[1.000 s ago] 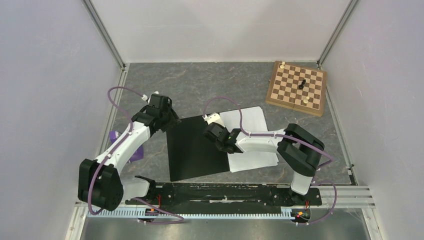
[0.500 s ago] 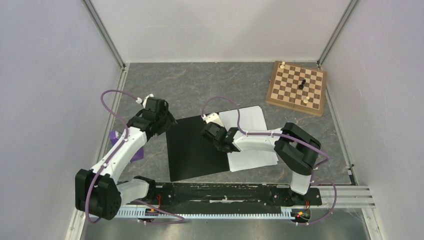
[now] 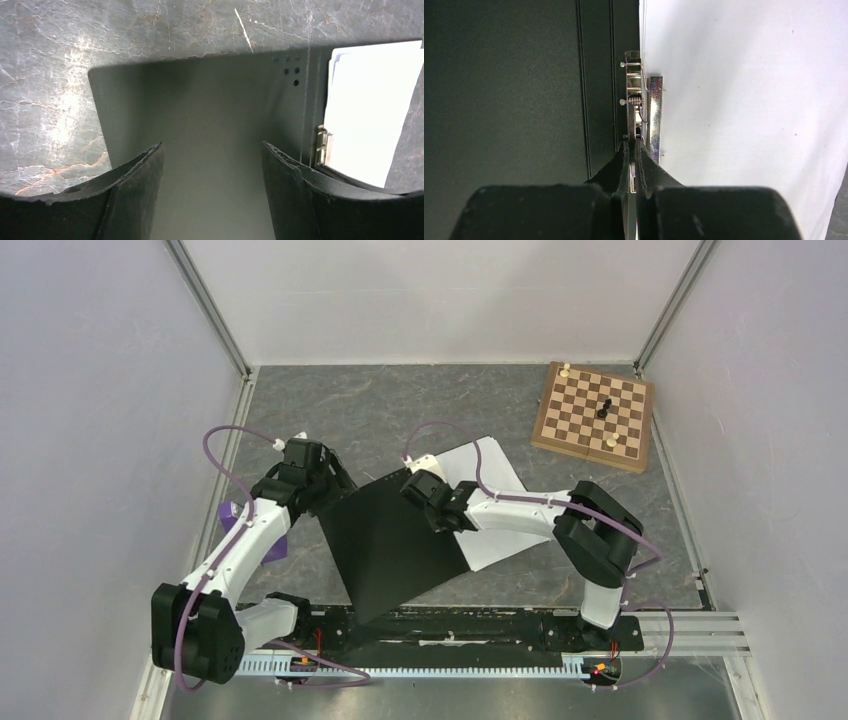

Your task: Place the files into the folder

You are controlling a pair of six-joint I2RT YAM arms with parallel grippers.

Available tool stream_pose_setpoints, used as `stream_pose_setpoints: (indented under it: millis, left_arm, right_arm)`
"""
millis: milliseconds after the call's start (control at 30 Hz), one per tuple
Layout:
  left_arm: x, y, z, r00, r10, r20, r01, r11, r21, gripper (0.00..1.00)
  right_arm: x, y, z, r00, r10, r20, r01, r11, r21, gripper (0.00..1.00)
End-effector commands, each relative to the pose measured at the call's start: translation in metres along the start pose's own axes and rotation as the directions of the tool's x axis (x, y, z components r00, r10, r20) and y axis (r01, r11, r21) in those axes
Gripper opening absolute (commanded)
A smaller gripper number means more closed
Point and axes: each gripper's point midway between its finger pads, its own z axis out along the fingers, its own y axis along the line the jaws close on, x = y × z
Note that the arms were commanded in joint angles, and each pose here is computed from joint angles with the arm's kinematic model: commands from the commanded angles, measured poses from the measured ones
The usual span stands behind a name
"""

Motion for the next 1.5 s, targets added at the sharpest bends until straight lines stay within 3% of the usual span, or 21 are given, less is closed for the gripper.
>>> stream_pose_setpoints:
  millis: [0,200,333,400,667,800,933,1033,1100,1233,1467]
  left_arm:
    - [-0.002,-0.015,-0.005,0.998,0.059,-0.011,-0.057,0.991,0.124,0.77]
    - [-0.001,-0.002,-0.017,0.998,0.059,0.002,-0.059,0.994,0.091,0.78]
    - [-0.012,0.031,-0.024,0.997,0.017,0.081,-0.012,0.997,-0.073,0.79]
    - [-0.013,0.049,-0.021,0.997,-0.03,0.076,0.041,0.988,-0.151,0.8]
    - [-0.011,0.066,-0.001,0.961,-0.269,0.064,0.276,0.95,-0.145,0.78]
    - [-0.004,0.073,0.017,0.91,-0.413,0.029,0.413,0.902,-0.124,0.66]
    - [0.021,0.058,0.043,0.872,-0.475,-0.122,0.47,0.88,-0.067,0.41]
    - [0.031,0.036,0.054,0.853,-0.474,-0.217,0.49,0.871,0.024,0.17]
    - [0.036,0.017,0.057,0.843,-0.458,-0.28,0.498,0.862,0.089,0.06]
    - [0.029,-0.008,0.046,0.827,-0.468,-0.312,0.539,0.818,0.2,0.02]
    - [-0.017,-0.042,-0.004,0.886,-0.405,-0.225,0.461,0.812,0.358,0.02]
  right_arm:
    - [-0.062,-0.011,-0.034,0.986,0.089,0.139,-0.084,0.996,-0.039,0.0]
    - [-0.082,-0.025,-0.049,0.971,0.145,0.188,-0.138,0.989,-0.05,0.0]
    - [-0.093,-0.036,-0.054,0.963,0.174,0.207,-0.168,0.985,-0.047,0.0]
    - [-0.1,-0.041,-0.057,0.957,0.191,0.22,-0.184,0.982,-0.052,0.0]
    - [-0.121,-0.069,-0.079,0.925,0.256,0.282,-0.251,0.966,-0.055,0.0]
    - [-0.125,-0.083,-0.088,0.911,0.28,0.303,-0.277,0.959,-0.052,0.0]
    - [-0.129,-0.088,-0.098,0.897,0.3,0.326,-0.295,0.953,-0.066,0.0]
    - [-0.131,-0.088,-0.102,0.887,0.315,0.336,-0.305,0.949,-0.084,0.0]
    - [-0.132,-0.087,-0.104,0.882,0.325,0.341,-0.311,0.945,-0.099,0.0]
    - [-0.128,-0.086,-0.095,0.878,0.344,0.334,-0.33,0.939,-0.098,0.0]
    - [-0.11,-0.063,-0.069,0.87,0.399,0.289,-0.36,0.915,-0.18,0.0]
